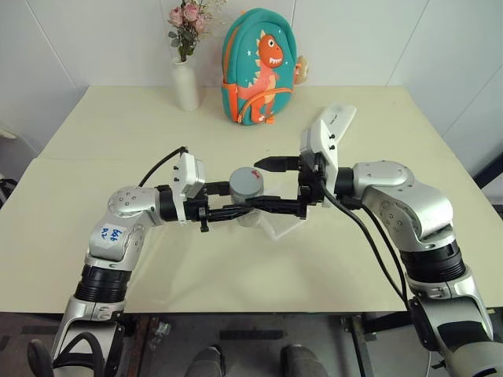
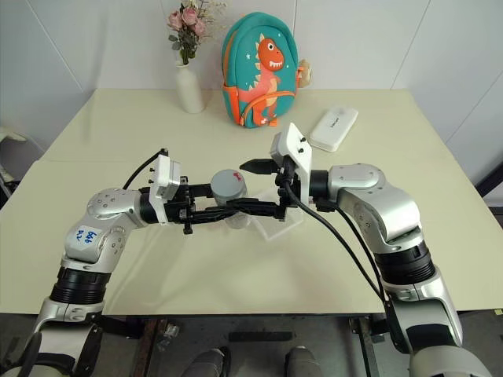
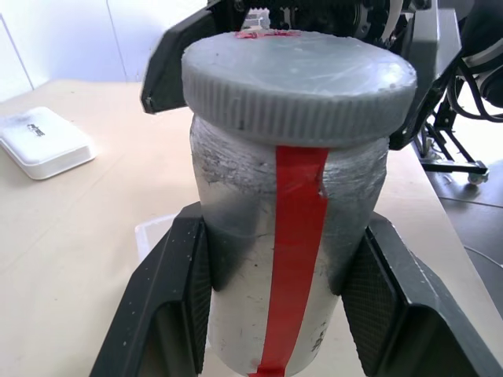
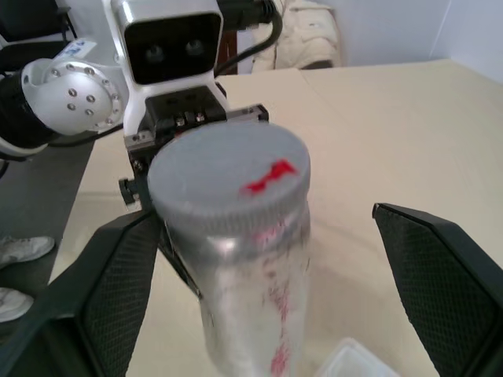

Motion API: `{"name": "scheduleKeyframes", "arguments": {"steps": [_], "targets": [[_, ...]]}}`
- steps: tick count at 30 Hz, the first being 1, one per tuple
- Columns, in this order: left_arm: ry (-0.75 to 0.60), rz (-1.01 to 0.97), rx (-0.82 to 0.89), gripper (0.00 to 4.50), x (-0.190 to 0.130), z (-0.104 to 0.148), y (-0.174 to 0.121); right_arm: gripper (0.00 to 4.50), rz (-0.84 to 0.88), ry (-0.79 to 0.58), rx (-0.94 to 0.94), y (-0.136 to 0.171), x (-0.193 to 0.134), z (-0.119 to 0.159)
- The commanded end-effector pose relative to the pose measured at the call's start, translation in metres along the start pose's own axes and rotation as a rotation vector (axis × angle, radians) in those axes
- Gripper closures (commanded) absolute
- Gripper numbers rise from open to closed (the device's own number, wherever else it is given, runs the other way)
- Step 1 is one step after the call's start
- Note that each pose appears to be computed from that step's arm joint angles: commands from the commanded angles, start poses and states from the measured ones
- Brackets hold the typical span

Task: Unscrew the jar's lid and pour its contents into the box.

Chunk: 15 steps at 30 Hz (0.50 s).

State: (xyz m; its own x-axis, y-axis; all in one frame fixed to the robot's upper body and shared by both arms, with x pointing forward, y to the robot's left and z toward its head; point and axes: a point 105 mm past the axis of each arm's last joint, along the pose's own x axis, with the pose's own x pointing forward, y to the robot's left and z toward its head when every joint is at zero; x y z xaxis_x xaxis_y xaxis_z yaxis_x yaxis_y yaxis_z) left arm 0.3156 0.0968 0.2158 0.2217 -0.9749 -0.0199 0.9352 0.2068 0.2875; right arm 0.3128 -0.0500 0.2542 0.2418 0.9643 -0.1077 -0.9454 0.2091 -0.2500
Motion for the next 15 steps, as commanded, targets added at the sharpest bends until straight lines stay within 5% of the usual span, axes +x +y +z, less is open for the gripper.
{"name": "scheduleKeyframes", "arguments": {"steps": [1, 15], "targets": [[-0.033, -0.023, 0.053, 2.62, 0.0, 0.016, -0.001, 0.04, -0.065, -0.033, -0.046, -0.007, -0.013, 0.016], [-0.018, -0.033, -0.019, 2.62, 0.002, 0.013, 0.005, 0.04, -0.044, -0.115, -0.054, 0.009, -0.015, 0.04]]}}
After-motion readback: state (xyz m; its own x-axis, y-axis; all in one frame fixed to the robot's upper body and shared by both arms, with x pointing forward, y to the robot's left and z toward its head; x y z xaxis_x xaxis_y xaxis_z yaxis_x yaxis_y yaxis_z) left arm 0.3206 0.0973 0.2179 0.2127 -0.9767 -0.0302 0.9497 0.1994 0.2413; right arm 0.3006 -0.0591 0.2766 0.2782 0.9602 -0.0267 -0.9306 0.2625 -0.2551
